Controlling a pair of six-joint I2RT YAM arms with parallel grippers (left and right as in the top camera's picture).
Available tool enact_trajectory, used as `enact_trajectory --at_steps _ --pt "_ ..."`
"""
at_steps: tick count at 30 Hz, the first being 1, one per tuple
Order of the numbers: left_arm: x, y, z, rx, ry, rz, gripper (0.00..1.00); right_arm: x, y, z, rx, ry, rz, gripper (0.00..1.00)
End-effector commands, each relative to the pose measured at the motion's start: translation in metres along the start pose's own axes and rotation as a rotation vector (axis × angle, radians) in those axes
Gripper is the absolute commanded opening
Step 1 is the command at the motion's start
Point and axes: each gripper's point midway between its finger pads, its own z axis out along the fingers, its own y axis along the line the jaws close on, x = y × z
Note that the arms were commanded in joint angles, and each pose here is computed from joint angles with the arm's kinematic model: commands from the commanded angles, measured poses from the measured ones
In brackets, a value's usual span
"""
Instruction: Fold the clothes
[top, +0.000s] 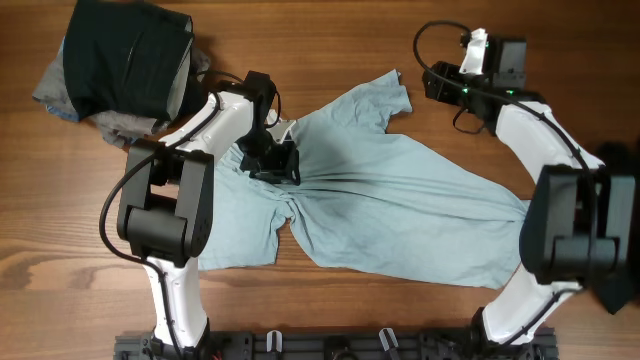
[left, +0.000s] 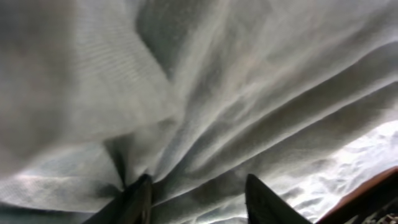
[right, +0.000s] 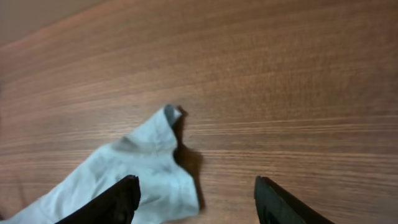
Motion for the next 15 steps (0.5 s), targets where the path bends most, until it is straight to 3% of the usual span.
enact_trajectory --at_steps 1,9,15 --pt "-0.001 0.010 0.011 -0.032 0.009 -0.003 0.55 0.027 0.000 0.028 -0.033 0.072 0.019 0.63" --pt "-0.052 -0.036 -0.061 0.060 -0.196 0.053 0.68 0.033 0.031 0.050 -0.111 0.050 -0.039 0.64" --pt "-0.072 -0.054 -0.102 0.065 -0.316 0.101 0.76 0.056 0.028 0.080 -0.026 0.065 -0.044 0.64"
